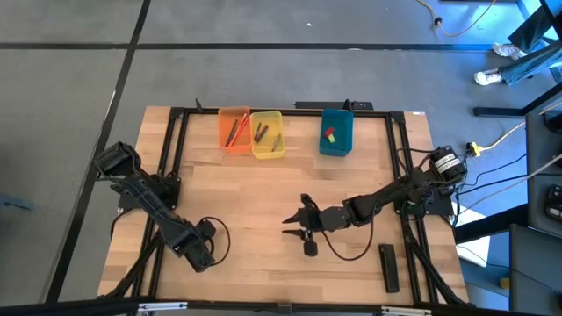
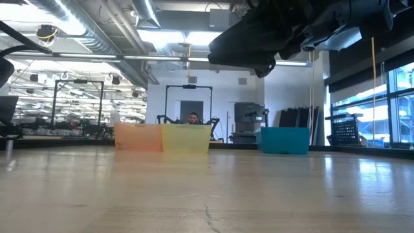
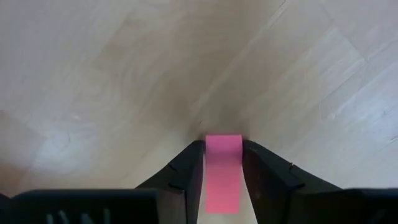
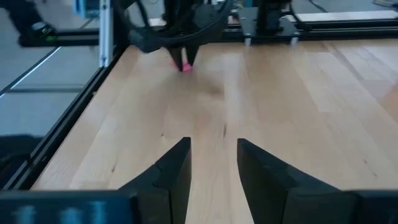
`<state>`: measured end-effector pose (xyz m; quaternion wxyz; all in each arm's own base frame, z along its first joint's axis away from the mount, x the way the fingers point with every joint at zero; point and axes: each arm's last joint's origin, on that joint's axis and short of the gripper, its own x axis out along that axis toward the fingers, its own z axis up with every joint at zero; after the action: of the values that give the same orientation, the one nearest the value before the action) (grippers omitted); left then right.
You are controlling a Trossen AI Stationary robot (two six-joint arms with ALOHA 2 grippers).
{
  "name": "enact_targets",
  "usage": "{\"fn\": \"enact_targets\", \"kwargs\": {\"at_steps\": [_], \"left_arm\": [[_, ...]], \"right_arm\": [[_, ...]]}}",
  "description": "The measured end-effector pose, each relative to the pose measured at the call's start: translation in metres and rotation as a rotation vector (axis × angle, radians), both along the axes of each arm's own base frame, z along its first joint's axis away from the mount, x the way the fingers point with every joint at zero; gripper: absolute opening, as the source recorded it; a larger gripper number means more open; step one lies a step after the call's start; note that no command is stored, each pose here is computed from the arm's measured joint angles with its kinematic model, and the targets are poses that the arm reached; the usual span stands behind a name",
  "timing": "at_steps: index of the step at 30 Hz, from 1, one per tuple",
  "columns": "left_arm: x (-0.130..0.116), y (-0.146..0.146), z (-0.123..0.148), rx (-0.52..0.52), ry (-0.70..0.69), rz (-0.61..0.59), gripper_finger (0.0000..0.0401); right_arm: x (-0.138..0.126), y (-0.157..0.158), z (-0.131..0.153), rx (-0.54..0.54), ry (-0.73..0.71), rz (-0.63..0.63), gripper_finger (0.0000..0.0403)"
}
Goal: Sort crayons/erasers/pens/pencils in bins
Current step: Put the pink eraser into the blue bin
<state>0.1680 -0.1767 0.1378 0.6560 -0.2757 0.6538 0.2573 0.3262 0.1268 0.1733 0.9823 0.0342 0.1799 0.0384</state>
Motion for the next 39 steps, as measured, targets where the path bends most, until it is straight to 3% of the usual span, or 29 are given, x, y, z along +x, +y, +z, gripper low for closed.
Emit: {"fn": "enact_targets", "kwargs": {"at_steps": [7,14,22,25,31,35,39], "left_arm": [[0.005,0.000,0.004,0.061,-0.058,-0.055,0.0107],[0.026,0.000,0.024,0.129,-0.172,-0.140,0.0107],[0.057,0.006,0.047,0.253,-0.351,-0.294,0.0107],[0.066,0.001,0.051,0.239,-0.432,-0.373,0.0107],[0.079,-0.010,0.058,0.200,-0.584,-0.529,0.0107],[0.088,-0.012,0.063,0.182,-0.689,-0.567,0.0107],[0.098,-0.007,0.063,0.185,-0.769,-0.590,0.0107]], "right_arm": [[0.000,-0.001,0.000,0.054,-0.001,-0.062,0.0131],[0.001,-0.003,-0.001,0.183,0.029,-0.069,0.0131],[0.001,-0.004,-0.002,0.189,0.038,-0.077,0.0131],[0.000,-0.002,-0.002,0.125,0.036,-0.024,0.0131],[-0.004,0.011,0.000,-0.072,0.002,0.211,0.0131],[-0.008,0.020,0.000,-0.282,-0.048,0.316,0.0131],[-0.010,0.029,0.002,-0.407,-0.082,0.392,0.0131]]}}
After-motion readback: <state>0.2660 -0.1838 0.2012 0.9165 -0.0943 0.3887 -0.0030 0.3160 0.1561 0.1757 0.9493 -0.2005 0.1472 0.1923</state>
